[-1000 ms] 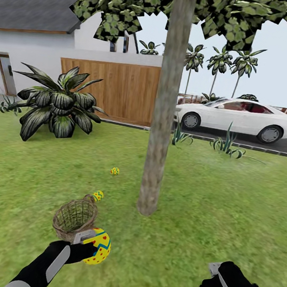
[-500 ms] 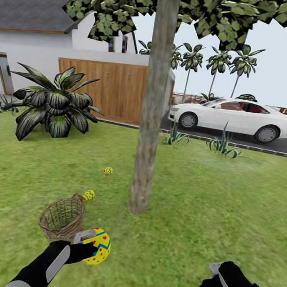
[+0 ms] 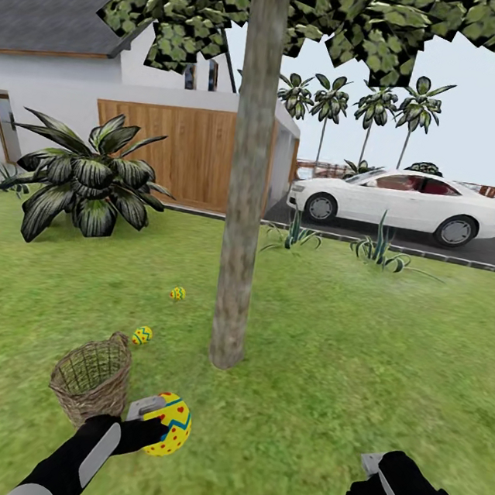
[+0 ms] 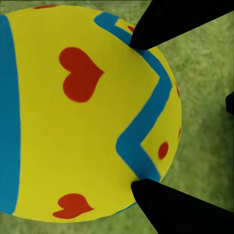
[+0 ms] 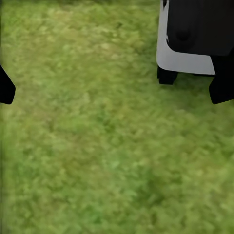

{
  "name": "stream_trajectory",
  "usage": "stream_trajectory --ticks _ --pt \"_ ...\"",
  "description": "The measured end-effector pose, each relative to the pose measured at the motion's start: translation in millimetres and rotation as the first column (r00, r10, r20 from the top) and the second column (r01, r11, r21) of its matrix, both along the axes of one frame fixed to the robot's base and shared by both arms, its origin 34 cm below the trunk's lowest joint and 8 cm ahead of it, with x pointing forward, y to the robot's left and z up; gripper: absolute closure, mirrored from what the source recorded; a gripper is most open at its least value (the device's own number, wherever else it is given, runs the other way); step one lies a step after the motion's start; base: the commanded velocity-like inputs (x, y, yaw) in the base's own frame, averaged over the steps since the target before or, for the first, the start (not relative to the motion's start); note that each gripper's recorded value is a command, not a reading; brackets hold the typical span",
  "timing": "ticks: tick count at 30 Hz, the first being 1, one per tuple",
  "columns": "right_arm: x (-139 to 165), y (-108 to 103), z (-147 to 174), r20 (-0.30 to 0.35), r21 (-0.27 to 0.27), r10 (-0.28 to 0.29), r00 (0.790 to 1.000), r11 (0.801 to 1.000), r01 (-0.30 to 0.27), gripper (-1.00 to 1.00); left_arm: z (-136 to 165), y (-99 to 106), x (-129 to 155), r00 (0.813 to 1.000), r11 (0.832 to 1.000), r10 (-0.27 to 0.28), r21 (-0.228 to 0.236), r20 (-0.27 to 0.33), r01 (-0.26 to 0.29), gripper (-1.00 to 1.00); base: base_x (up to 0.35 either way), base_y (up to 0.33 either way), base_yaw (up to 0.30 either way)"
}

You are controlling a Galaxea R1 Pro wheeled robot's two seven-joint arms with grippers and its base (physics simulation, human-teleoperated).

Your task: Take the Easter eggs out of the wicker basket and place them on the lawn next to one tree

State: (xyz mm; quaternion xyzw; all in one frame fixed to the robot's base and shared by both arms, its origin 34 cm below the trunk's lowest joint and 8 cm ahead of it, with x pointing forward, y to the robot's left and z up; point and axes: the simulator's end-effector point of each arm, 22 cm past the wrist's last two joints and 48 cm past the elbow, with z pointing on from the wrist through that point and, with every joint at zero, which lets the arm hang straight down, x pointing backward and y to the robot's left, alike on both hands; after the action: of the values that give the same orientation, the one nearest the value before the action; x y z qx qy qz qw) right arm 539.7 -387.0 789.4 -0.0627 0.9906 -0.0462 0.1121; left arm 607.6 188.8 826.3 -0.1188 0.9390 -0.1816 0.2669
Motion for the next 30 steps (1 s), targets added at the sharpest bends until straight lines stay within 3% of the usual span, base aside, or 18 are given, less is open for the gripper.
stream_trajectory --ticks 11,25,30 --pt "0 0 0 0.0 -0.001 0.001 1.0 1.0 -0.001 -1.0 0 -8 -1 1.0 1.0 -0.008 -0.008 -0.001 0.008 1.0 0.025 -0.005 0.0" --pt "0 5 -1 -0.001 0.002 0.007 1.0 1.0 -0.007 -1.0 0 -13 -2 1.0 1.0 -0.011 -0.009 -0.005 0.011 1.0 0.31 -0.143 0.003" --pt "0 7 -1 -0.002 0.002 0.009 1.0 1.0 -0.009 -1.0 -1 -13 -2 1.0 1.0 -0.011 -0.008 -0.005 0.011 1.0 0.319 -0.149 0.234"
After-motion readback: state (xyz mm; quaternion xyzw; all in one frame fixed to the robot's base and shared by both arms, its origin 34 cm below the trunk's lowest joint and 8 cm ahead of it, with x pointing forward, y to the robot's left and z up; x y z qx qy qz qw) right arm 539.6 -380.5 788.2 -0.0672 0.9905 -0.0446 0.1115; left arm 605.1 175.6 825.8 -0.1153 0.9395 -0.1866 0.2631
